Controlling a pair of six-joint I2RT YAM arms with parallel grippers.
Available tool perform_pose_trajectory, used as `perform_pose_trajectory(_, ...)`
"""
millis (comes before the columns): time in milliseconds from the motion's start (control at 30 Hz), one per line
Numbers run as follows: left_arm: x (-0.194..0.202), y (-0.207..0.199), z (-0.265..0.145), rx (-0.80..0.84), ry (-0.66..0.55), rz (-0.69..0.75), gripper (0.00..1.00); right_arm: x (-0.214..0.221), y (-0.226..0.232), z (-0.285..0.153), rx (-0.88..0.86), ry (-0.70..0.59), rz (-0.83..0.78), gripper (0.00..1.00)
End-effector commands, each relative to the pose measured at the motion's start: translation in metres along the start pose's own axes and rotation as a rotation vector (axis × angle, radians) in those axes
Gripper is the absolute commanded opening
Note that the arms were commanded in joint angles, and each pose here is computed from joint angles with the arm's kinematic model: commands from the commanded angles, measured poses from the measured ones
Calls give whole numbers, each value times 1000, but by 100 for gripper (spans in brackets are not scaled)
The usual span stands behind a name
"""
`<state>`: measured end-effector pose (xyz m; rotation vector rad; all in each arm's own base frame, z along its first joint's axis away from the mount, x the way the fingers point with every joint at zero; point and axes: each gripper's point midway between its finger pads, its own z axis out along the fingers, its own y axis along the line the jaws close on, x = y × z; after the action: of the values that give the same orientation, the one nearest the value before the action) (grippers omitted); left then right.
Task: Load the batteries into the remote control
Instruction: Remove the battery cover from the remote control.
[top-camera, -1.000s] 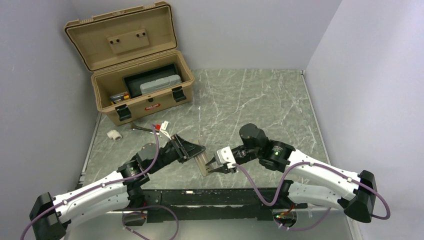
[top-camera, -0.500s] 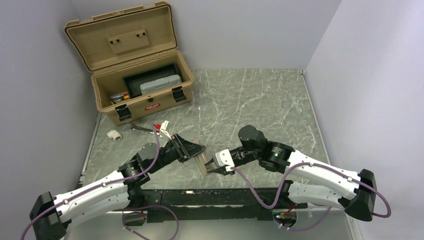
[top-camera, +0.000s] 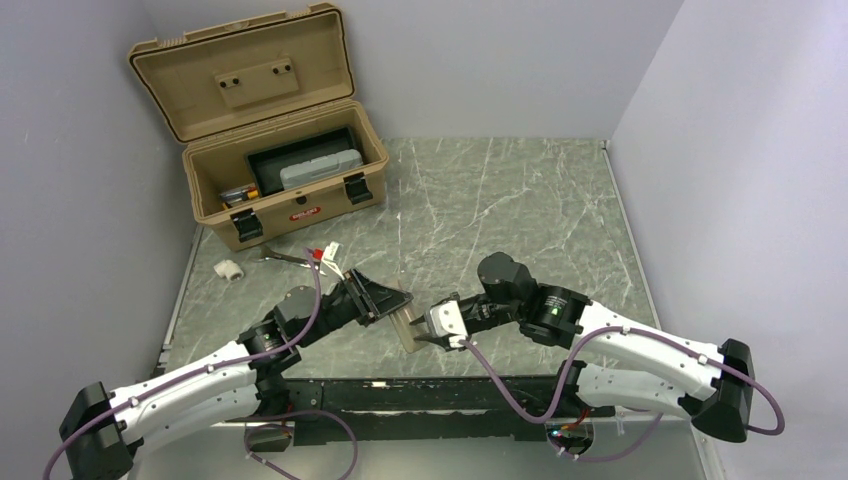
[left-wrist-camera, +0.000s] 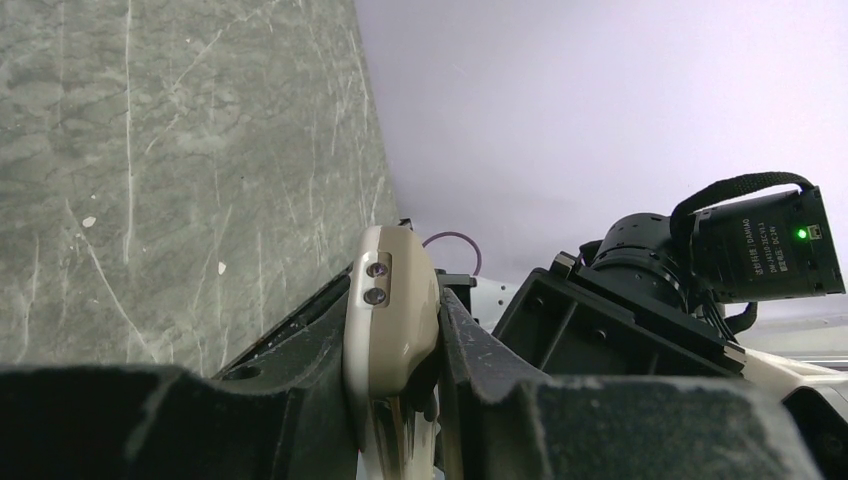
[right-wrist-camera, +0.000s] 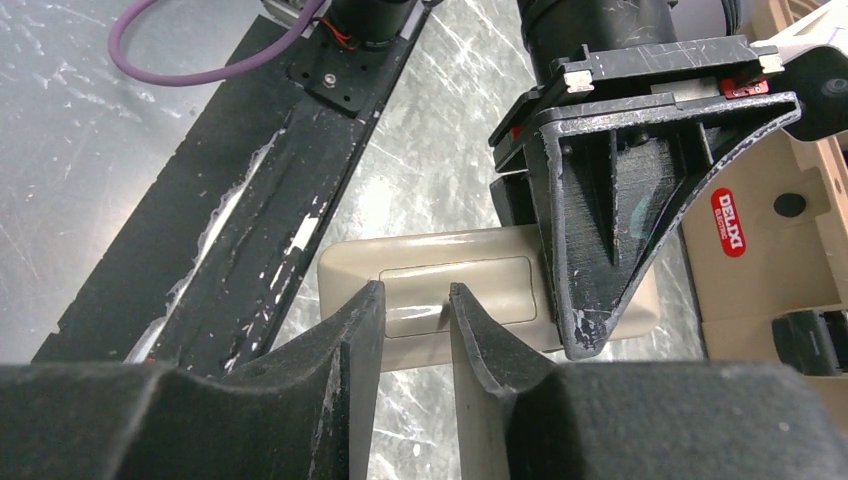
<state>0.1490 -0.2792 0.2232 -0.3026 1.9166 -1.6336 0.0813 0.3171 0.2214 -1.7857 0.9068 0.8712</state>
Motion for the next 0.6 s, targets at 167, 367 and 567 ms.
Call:
perform_pose_trajectory(167, -6, -35, -5, 125, -11, -17, 0, -10, -8, -7, 37, -8, -46, 33)
perform_pose_trajectory(367, -4, -33, -4, 125, -7, -21, 0, -22, -11, -12, 70, -53, -61, 34)
perform_pose_trajectory(567, -5, -32, -6, 122, -12, -19, 0, -28, -2, -14, 19, -68, -50, 35)
